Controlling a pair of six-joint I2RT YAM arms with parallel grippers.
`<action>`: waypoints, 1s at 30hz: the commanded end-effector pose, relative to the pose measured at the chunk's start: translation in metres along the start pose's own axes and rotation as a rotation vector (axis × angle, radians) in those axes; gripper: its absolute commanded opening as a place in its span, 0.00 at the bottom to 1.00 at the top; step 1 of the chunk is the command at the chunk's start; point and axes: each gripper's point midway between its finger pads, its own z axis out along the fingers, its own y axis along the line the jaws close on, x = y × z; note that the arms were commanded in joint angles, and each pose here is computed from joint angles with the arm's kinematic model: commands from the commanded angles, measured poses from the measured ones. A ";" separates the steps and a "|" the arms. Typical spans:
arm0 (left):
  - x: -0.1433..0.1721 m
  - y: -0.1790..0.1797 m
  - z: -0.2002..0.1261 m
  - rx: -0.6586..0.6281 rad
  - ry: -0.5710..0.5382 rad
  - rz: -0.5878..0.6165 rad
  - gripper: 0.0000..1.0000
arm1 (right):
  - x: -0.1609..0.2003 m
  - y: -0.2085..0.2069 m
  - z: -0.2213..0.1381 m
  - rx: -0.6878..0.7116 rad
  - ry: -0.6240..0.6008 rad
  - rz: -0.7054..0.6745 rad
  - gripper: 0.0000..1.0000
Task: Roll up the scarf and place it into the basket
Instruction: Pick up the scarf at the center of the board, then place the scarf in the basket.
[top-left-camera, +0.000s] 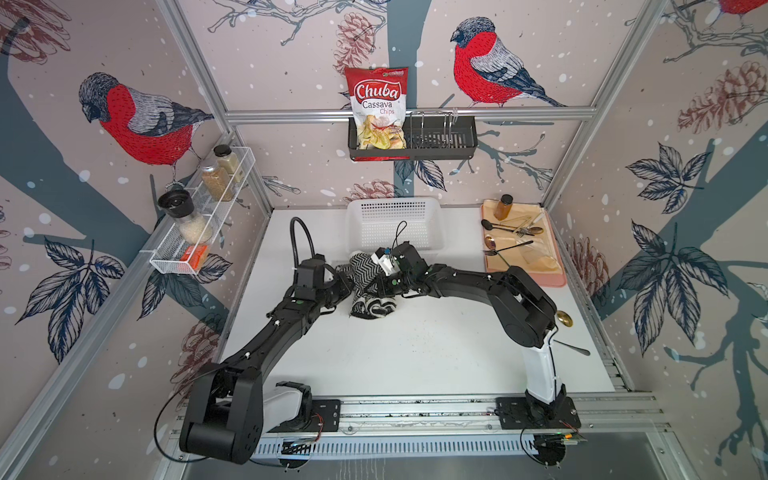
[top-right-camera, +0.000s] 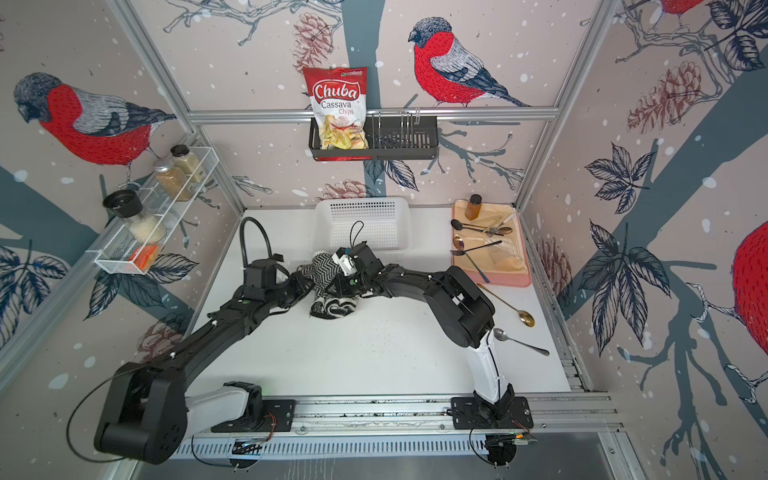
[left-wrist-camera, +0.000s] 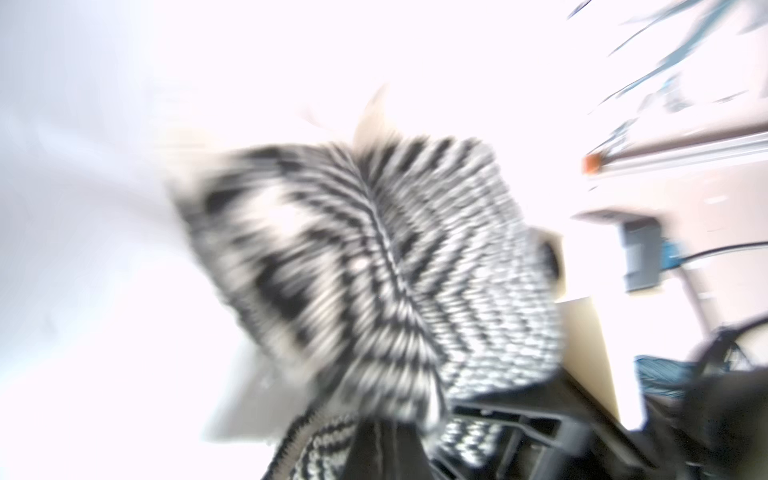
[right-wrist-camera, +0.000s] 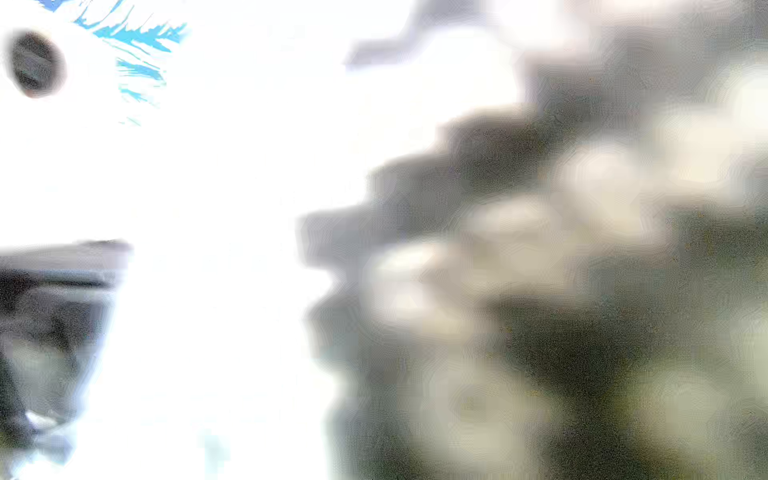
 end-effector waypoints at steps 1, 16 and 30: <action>0.005 0.014 -0.015 -0.081 0.056 0.026 0.00 | -0.023 -0.002 -0.030 0.142 0.022 -0.100 0.00; 0.005 0.021 -0.019 -0.098 0.050 0.006 0.00 | -0.181 -0.088 -0.085 0.360 -0.242 -0.089 0.00; -0.003 0.021 -0.015 -0.113 0.044 -0.005 0.00 | -0.196 -0.199 -0.095 0.503 -0.366 0.177 0.04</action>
